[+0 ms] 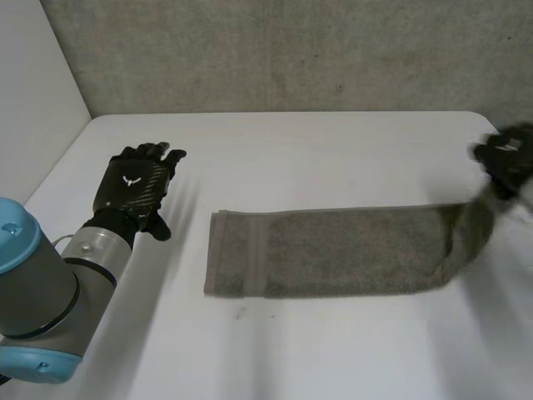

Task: Fold the towel.

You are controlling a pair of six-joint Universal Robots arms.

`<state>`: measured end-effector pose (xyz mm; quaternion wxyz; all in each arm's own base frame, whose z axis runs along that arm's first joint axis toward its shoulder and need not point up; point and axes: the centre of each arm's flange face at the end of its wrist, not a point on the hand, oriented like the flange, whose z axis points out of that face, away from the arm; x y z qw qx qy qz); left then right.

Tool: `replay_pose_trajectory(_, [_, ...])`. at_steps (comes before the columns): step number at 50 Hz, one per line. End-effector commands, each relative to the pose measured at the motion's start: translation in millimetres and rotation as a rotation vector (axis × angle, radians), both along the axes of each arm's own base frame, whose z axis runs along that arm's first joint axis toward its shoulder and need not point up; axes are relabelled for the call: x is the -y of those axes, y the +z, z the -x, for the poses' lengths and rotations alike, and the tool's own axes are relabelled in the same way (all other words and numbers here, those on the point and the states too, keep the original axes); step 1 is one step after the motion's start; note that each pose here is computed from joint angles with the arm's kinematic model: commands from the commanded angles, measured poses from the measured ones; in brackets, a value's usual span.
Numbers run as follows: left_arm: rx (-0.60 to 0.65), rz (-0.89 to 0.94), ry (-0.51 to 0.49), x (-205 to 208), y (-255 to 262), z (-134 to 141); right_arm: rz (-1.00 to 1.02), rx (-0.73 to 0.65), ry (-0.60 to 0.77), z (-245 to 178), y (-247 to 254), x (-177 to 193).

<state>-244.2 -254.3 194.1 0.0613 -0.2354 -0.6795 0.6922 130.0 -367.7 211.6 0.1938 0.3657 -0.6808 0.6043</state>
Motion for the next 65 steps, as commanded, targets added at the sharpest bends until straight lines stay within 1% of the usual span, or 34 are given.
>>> replay_pose_trajectory(1, [-0.007, 0.013, 0.006, -0.1, 4.8, -1.4, 0.091, 0.073, 0.415, -142.4, 27.1, -67.5])
replay_pose_trajectory(3, [-0.008, 0.017, 0.020, 2.7, 6.2, -4.7, 0.101, 0.079, 0.574, -191.3, 18.2, -104.8])
replay_pose_trajectory(4, [-0.008, 0.017, 0.020, 2.7, 6.3, -4.7, 0.101, 0.079, 0.575, -191.5, 18.1, -105.0])
replay_pose_trajectory(6, [-0.009, 0.019, 0.023, 3.4, 6.7, -5.5, 0.102, 0.090, 0.690, -224.4, 6.3, -135.8])
replay_pose_trajectory(7, [-0.010, 0.022, 0.024, 3.6, 7.7, -6.0, 0.102, 0.090, 0.691, -224.6, 6.3, -136.0])
replay_pose_trajectory(8, [-0.011, 0.021, 0.024, 3.6, 7.7, -6.0, 0.094, 0.093, 0.745, -239.0, -2.6, -150.5])
replay_pose_trajectory(9, [-0.011, 0.021, 0.024, 3.6, 7.7, -6.0, 0.094, 0.093, 0.746, -239.2, -2.7, -150.7])
replay_pose_trajectory(11, [-0.011, 0.021, 0.024, 3.6, 7.7, -6.0, 0.061, 0.092, 0.853, -264.9, -22.9, -181.2])
replay_pose_trajectory(12, [-0.011, 0.021, 0.024, 3.6, 7.7, -6.0, 0.061, 0.092, 0.854, -265.0, -23.0, -181.3])
replay_pose_trajectory(14, [-0.010, 0.022, 0.026, 4.0, 7.7, -6.4, 0.015, 0.084, 0.936, -282.1, -43.4, -205.9])
replay_pose_trajectory(15, [-0.010, 0.022, 0.026, 4.0, 7.7, -6.4, 0.015, 0.084, 0.936, -282.2, -43.5, -206.0])
replay_pose_trajectory(17, [-0.011, 0.021, 0.026, 4.0, 7.7, -6.4, -0.038, 0.063, 0.967, -289.4, -67.0, -218.8])
replay_pose_trajectory(20, [-0.011, 0.021, 0.026, 4.0, 7.7, -6.4, -0.071, 0.044, 0.969, -290.9, -82.1, -223.2])
replay_pose_trajectory(23, [-0.010, 0.020, 0.026, 4.1, 7.2, -6.3, -0.075, 0.041, 0.966, -290.9, -84.1, -223.5])
replay_pose_trajectory(26, [-0.012, 0.022, 0.024, 4.6, 8.0, -5.6, -0.066, 0.055, 0.951, -289.3, -76.5, -219.9])
replay_pose_trajectory(28, [-0.014, 0.029, 0.015, 4.1, 10.1, -2.6, -0.044, 0.112, 0.910, -285.8, -52.0, -216.3])
replay_pose_trajectory(29, [-0.014, 0.029, 0.015, 4.1, 10.1, -2.6, -0.044, 0.113, 0.910, -285.8, -51.9, -216.3])
replay_pose_trajectory(31, [-0.015, 0.031, 0.011, 3.6, 10.4, -0.8, -0.053, 0.210, 0.825, -274.0, -29.7, -198.6])
replay_pose_trajectory(32, [-0.018, 0.038, 0.003, 3.0, 12.5, 1.7, -0.053, 0.211, 0.824, -273.9, -29.5, -198.5])
replay_pose_trajectory(33, [-0.024, 0.047, -0.011, 1.5, 15.5, 6.3, -0.070, 0.260, 0.773, -263.7, -22.1, -185.5])
replay_pose_trajectory(34, [-0.024, 0.047, -0.011, 1.5, 15.5, 6.4, -0.071, 0.261, 0.773, -263.6, -22.1, -185.4])
replay_pose_trajectory(36, [-0.033, 0.066, -0.054, -6.0, 21.4, 19.9, -0.119, 0.362, 0.684, -242.6, -10.0, -167.8])
replay_pose_trajectory(37, [-0.033, 0.066, -0.054, -6.1, 21.4, 19.9, -0.120, 0.363, 0.684, -242.5, -9.9, -167.7])
replay_pose_trajectory(39, [-0.036, 0.070, -0.075, -10.9, 23.2, 26.1, -0.186, 0.438, 0.598, -221.1, -5.9, -155.7])
replay_pose_trajectory(40, [-0.040, 0.070, -0.097, -15.1, 23.6, 32.5, -0.186, 0.438, 0.597, -221.0, -5.9, -155.6])
replay_pose_trajectory(41, [-0.044, 0.061, -0.121, -19.6, 22.0, 39.5, -0.225, 0.456, 0.544, -208.1, -9.5, -148.3])
replay_pose_trajectory(42, [-0.044, 0.061, -0.121, -19.7, 22.0, 39.6, -0.225, 0.456, 0.544, -208.0, -9.5, -148.3])
replay_pose_trajectory(44, [-0.046, 0.031, -0.177, -30.2, 12.5, 57.0, -0.324, 0.458, 0.445, -181.7, -28.8, -138.2])
replay_pose_trajectory(48, [-0.029, -0.002, -0.196, -36.1, -3.1, 70.2, -0.372, 0.446, 0.380, -161.9, -43.5, -134.3])
replay_pose_trajectory(53, [0.008, -0.042, -0.151, -28.1, -30.6, 80.9, -0.423, 0.435, 0.329, -141.4, -61.2, -136.0])
replay_pose_trajectory(55, [0.041, -0.052, -0.108, -17.6, -45.6, 83.7, -0.427, 0.409, 0.309, -131.4, -71.2, -135.9])
replay_pose_trajectory(58, [0.067, -0.052, -0.088, -13.5, -51.3, 84.3, -0.419, 0.390, 0.304, -127.4, -75.1, -135.6])
replay_pose_trajectory(60, [0.130, -0.039, -0.055, -9.8, -58.7, 81.6, -0.397, 0.341, 0.296, -120.5, -81.6, -135.3])
replay_pose_trajectory(65, [0.207, -0.033, -0.043, -13.7, -66.7, 75.5, -0.360, 0.263, 0.288, -112.2, -88.6, -133.8])
